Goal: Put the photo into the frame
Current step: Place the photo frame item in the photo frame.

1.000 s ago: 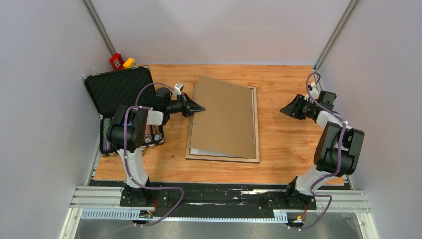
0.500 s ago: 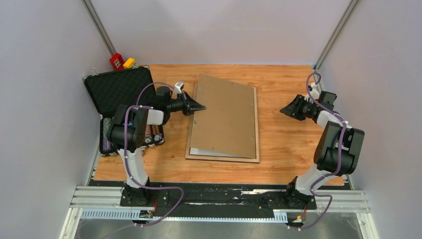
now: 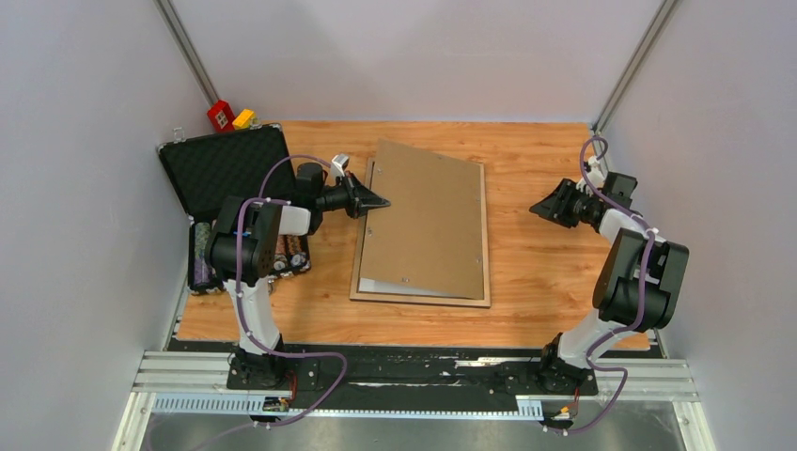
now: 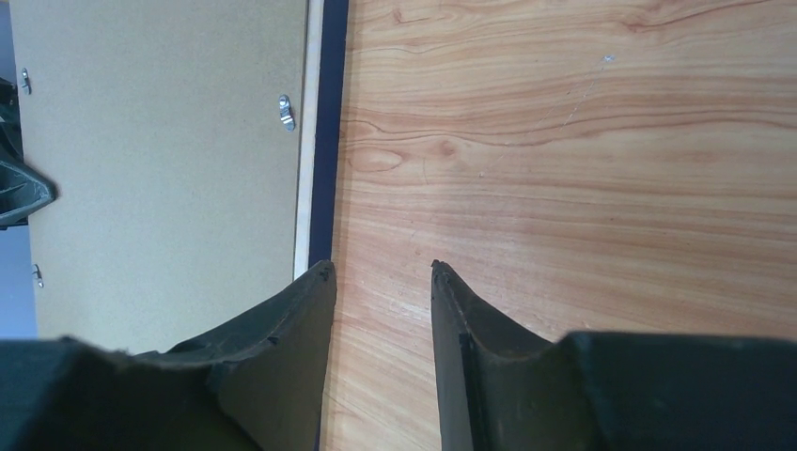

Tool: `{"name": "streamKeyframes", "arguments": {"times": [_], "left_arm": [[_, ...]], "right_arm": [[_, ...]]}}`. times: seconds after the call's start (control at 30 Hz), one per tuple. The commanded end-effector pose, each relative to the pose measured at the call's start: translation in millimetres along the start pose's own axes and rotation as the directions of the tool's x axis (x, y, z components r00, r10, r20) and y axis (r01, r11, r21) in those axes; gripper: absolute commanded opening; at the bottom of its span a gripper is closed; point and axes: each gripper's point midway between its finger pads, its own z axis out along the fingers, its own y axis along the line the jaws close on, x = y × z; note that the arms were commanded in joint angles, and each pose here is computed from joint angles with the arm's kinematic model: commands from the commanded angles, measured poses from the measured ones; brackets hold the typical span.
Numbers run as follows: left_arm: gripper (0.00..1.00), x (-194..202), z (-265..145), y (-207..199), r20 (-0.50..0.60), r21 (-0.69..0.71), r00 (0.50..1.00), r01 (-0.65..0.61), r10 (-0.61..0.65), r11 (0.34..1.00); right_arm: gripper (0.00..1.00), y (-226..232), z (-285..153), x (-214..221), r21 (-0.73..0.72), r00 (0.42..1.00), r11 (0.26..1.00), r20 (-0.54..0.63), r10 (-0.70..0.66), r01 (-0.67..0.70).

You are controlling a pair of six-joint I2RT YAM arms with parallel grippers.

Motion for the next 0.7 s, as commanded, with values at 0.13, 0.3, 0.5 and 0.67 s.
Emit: {"name": "streamKeyframes", "arguments": {"times": [0.13, 0.3, 0.5, 0.67], "left_arm": [[0.00, -0.4, 3.6, -24.9, -0.030, 0.074, 0.998, -0.053, 0.056, 0.996], [0.00, 0.2, 2.4, -23.5, -0.024, 0.064, 0.998, -0.053, 0.054, 0.997], [0.00, 2.3, 0.5, -24.1, -0.018, 0.060, 0.998, -0.059, 0.061, 0.996], [0.00, 3.0, -1.3, -24.9, -0.009, 0.054, 0.998, -0.063, 0.063, 0.997]], "right_arm": [[0.40, 3.3, -1.7, -7.0, -0.031, 1.000, 0.999, 0.026, -0.014, 0.015], [0.40, 3.5, -2.1, -7.5, -0.033, 1.000, 0.999, 0.027, -0.013, 0.014], [0.41, 3.2, -2.3, -7.4, -0.034, 1.000, 0.999, 0.027, -0.012, 0.013], [0.41, 3.4, -2.2, -7.2, -0.036, 1.000, 0.999, 0.026, -0.012, 0.012]]}}
